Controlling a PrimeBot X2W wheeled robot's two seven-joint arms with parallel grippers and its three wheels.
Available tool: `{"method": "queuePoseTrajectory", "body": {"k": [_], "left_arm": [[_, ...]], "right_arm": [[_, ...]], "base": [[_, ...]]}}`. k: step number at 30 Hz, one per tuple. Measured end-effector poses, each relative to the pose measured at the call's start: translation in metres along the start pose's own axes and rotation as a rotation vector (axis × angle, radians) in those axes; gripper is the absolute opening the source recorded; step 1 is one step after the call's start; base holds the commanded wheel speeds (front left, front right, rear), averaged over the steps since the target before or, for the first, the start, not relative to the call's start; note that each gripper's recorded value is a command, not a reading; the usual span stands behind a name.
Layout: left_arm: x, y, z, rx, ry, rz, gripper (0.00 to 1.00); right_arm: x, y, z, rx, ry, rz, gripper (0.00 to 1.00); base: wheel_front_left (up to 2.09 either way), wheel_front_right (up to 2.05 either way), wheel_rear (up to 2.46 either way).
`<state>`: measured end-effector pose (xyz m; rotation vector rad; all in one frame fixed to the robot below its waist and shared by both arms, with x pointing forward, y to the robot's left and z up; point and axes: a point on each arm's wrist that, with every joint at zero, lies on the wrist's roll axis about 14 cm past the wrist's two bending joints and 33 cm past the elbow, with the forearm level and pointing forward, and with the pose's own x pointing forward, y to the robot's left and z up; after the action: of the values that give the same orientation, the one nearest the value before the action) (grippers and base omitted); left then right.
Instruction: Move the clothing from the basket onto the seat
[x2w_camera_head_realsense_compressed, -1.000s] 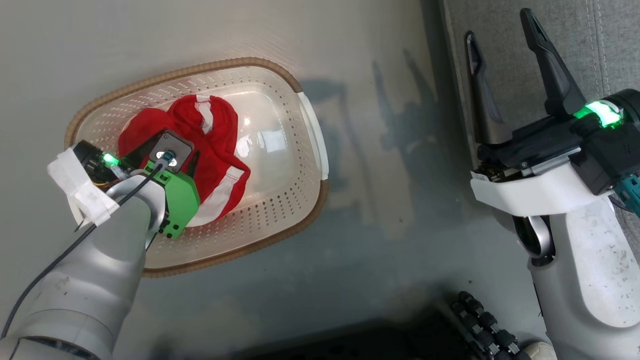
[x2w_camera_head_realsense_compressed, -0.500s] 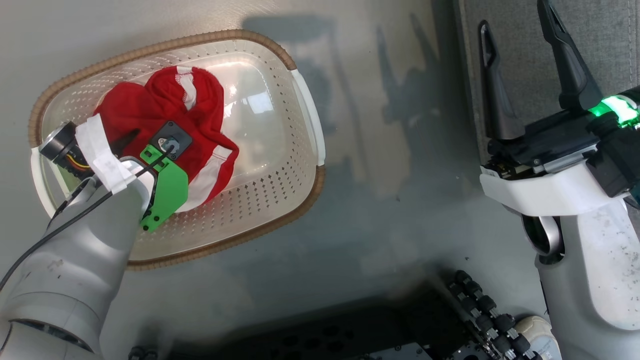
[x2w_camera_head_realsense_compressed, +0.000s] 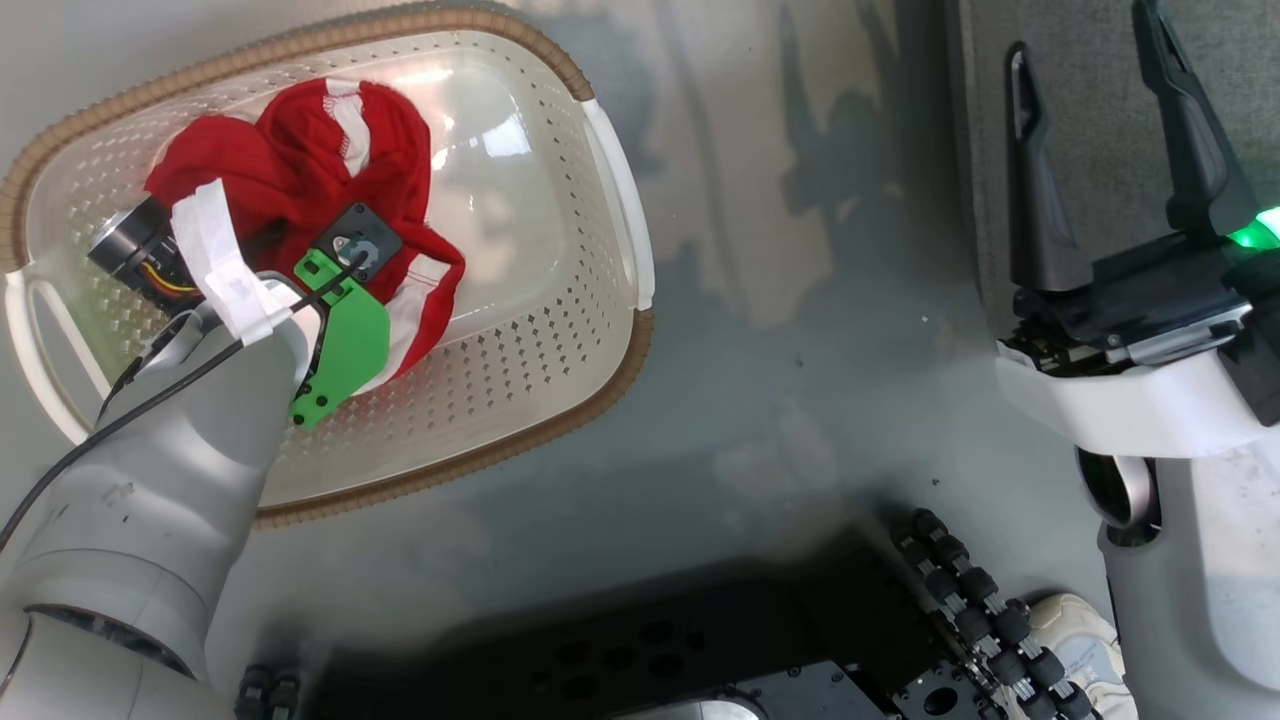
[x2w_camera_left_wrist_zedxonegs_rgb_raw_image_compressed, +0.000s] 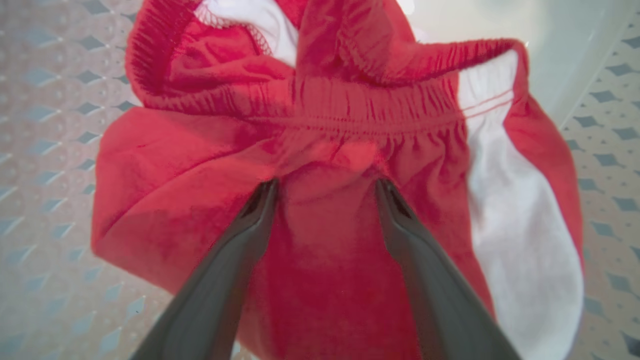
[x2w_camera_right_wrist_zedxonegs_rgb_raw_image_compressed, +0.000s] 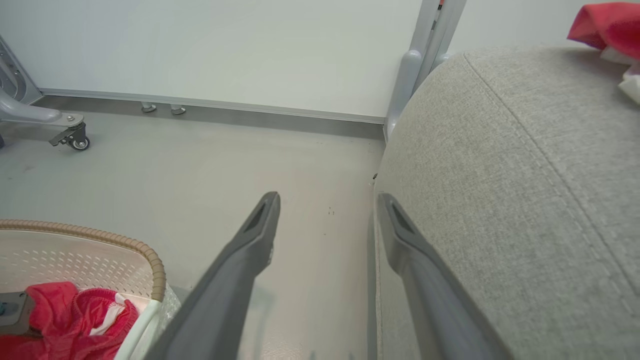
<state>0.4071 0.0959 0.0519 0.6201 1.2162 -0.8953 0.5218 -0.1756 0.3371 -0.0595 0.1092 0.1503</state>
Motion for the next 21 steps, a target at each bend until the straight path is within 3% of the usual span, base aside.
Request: {"method": "queuePoseTrajectory", "body": {"k": [10,12,13,21], "left_arm": [[0.011,-0.010,0.006,-0.022,-0.035,-0.034,1.00],[0.011,-0.011,0.010,-0.020,-0.059,-0.036,0.23],[0.011,-0.011,0.011,-0.015,-0.067,-0.037,0.00],[0.011,-0.011,0.020,-0.005,-0.087,-0.040,0.00]], "right_arm": [[-0.008,-0.006,-0.015,-0.014,0.039,-0.021,1.00],[-0.009,-0.005,-0.015,-0.016,0.041,-0.020,1.00],[-0.010,-0.005,-0.015,-0.016,0.043,-0.020,1.00],[-0.010,-0.003,-0.019,-0.013,0.051,-0.016,1.00]], "base": [[0.00,0.00,0.00],[0.00,0.00,0.00],[0.00,0.00,0.00],[0.00,0.00,0.00]]}}
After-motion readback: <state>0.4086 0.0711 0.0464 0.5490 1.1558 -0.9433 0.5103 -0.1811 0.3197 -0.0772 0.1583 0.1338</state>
